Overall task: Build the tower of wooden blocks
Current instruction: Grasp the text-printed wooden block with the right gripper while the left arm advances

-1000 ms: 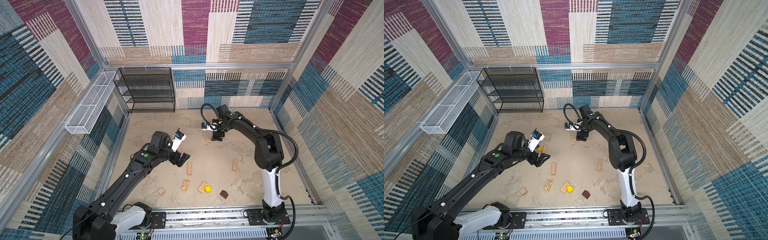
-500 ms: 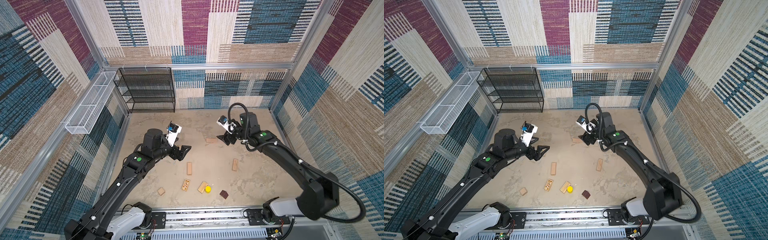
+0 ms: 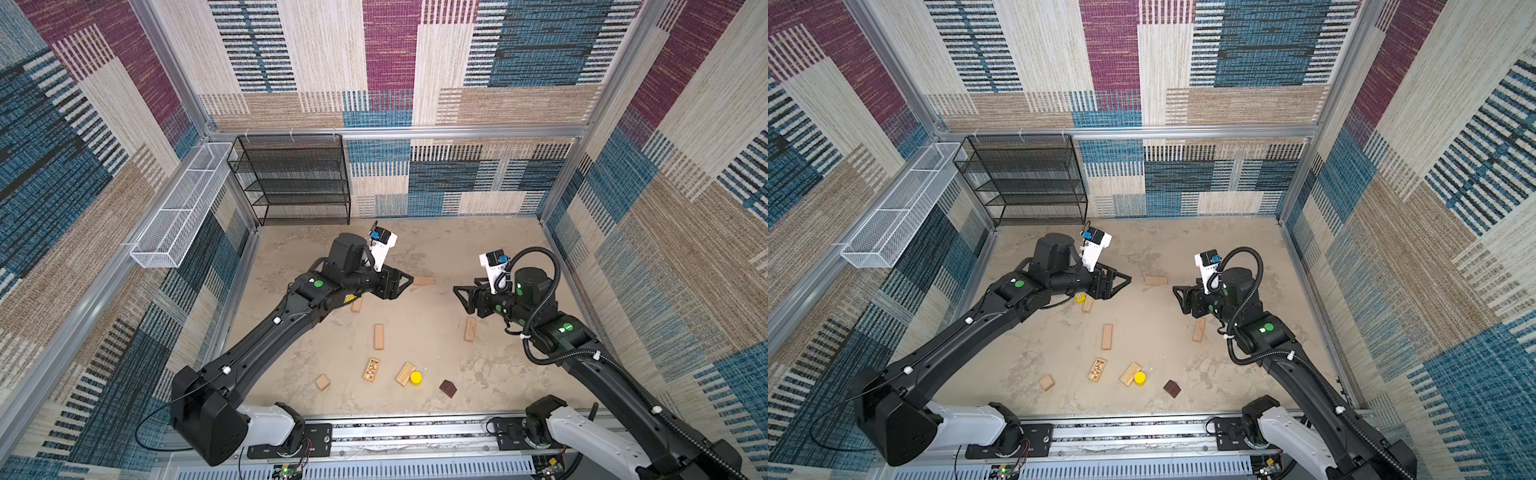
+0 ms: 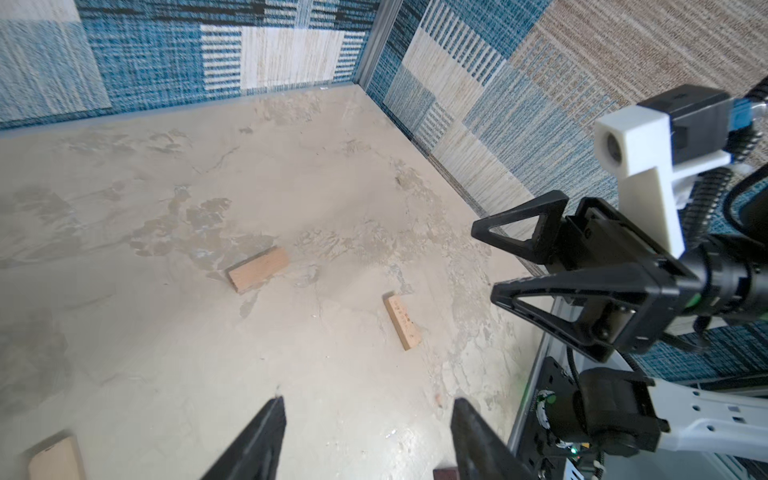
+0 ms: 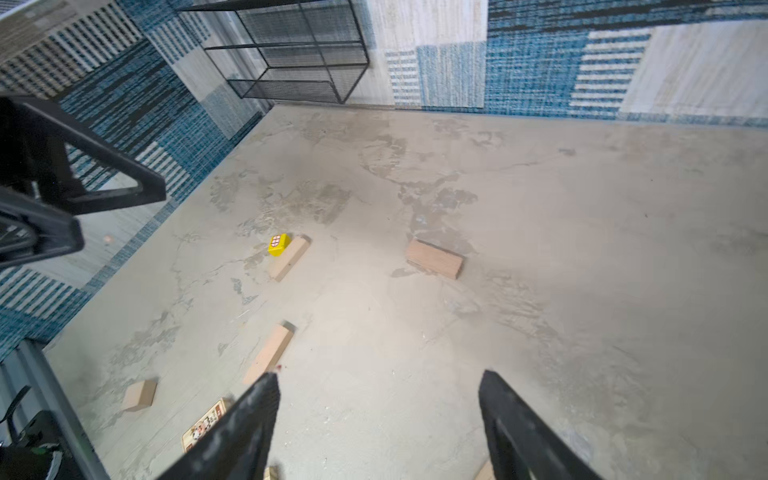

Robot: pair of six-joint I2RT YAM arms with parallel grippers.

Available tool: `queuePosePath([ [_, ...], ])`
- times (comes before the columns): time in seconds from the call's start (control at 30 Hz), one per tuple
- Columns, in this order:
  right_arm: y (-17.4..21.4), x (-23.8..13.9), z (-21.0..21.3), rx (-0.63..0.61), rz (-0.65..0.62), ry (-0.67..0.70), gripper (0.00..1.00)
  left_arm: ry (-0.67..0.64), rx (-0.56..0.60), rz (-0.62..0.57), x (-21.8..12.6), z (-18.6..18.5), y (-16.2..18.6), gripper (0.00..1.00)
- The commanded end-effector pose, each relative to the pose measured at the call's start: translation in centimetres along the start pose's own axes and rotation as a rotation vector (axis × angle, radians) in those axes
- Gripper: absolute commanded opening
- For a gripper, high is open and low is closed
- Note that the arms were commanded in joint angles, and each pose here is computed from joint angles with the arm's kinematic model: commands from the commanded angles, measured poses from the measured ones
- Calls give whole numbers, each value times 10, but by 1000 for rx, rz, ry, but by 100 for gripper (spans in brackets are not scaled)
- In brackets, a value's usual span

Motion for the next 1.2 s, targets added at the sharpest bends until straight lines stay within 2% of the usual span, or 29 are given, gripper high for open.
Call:
queuePosePath([
  [0.0,12,4,-14,87,27,89,75,-8,-44,84,15,-2,11,64],
  [0.23,42,31,-28,207,167,145,70,1,16,211,54,-6,43,63],
  [0.4,58,38,-41,275,201,222,68,28,0,259,66,-4,51,64],
  [0.5,65,39,-47,295,204,257,61,37,-3,277,64,-6,52,65],
  [0.63,75,42,-56,298,219,310,57,31,17,277,53,-9,50,67],
  [0.93,101,54,-72,346,322,414,60,-17,77,230,25,-12,42,69],
  [1.17,125,56,-81,388,381,457,60,0,87,209,14,-18,40,69],
])
Point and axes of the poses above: each gripper's point midway between its finger pads, its own x axis out along the fingers, its own z axis along the line the jaws close on, y = z × x, the point moved 5 cm from there along -x, back along the fingers, and after that the axes turned 5 degrees about x, right-handed, at the moved point
